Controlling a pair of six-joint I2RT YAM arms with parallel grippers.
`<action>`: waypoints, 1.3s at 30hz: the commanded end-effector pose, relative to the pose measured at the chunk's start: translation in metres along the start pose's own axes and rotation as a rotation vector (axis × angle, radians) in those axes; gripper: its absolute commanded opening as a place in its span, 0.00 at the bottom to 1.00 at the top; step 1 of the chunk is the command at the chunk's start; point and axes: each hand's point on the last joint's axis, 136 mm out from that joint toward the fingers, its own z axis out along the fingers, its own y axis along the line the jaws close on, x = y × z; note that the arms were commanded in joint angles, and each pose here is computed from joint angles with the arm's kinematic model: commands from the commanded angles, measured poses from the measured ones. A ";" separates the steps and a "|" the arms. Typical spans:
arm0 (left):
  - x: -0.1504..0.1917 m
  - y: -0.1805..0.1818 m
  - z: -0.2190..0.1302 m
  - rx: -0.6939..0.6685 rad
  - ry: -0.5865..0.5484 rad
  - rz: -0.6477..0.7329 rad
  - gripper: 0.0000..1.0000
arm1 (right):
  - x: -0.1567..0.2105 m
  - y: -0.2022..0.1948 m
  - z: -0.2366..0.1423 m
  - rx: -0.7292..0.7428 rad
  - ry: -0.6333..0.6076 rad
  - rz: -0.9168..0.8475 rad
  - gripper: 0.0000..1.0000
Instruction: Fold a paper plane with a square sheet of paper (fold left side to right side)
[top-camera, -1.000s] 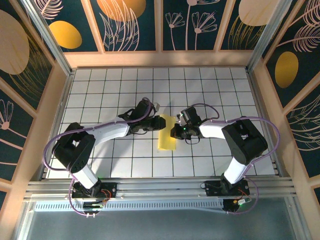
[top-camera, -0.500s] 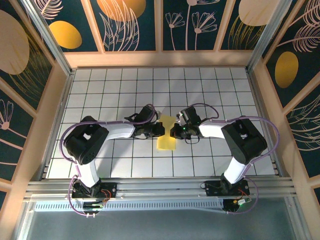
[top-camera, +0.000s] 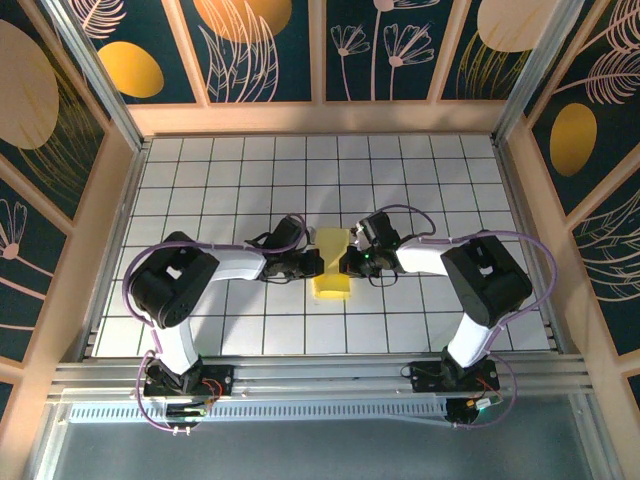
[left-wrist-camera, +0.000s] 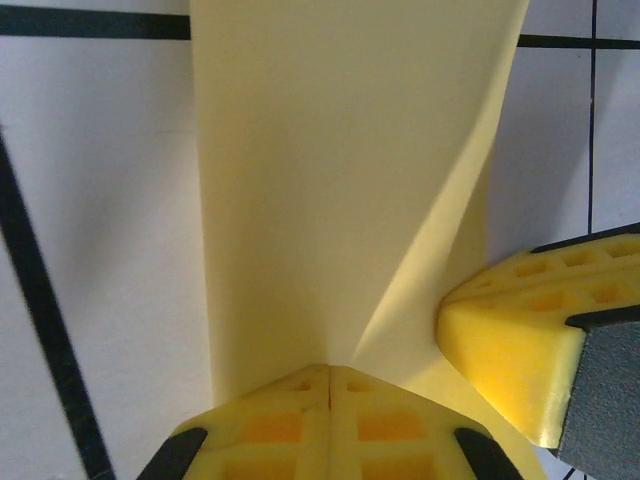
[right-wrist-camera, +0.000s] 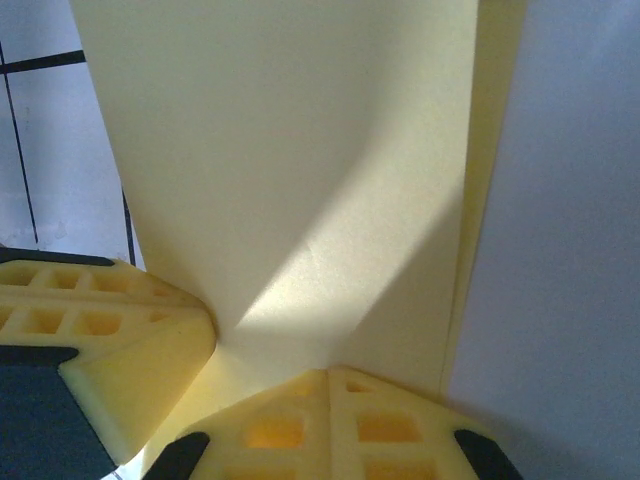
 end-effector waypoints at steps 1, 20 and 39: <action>0.011 0.038 -0.007 -0.103 0.013 -0.059 0.02 | 0.042 -0.058 0.010 0.221 0.121 0.060 0.00; -0.010 -0.029 -0.030 0.101 -0.047 0.083 0.00 | 0.040 -0.049 0.009 0.191 0.114 0.053 0.00; 0.012 0.007 0.007 -0.014 0.058 0.058 0.00 | 0.023 -0.015 -0.004 0.092 0.070 0.014 0.00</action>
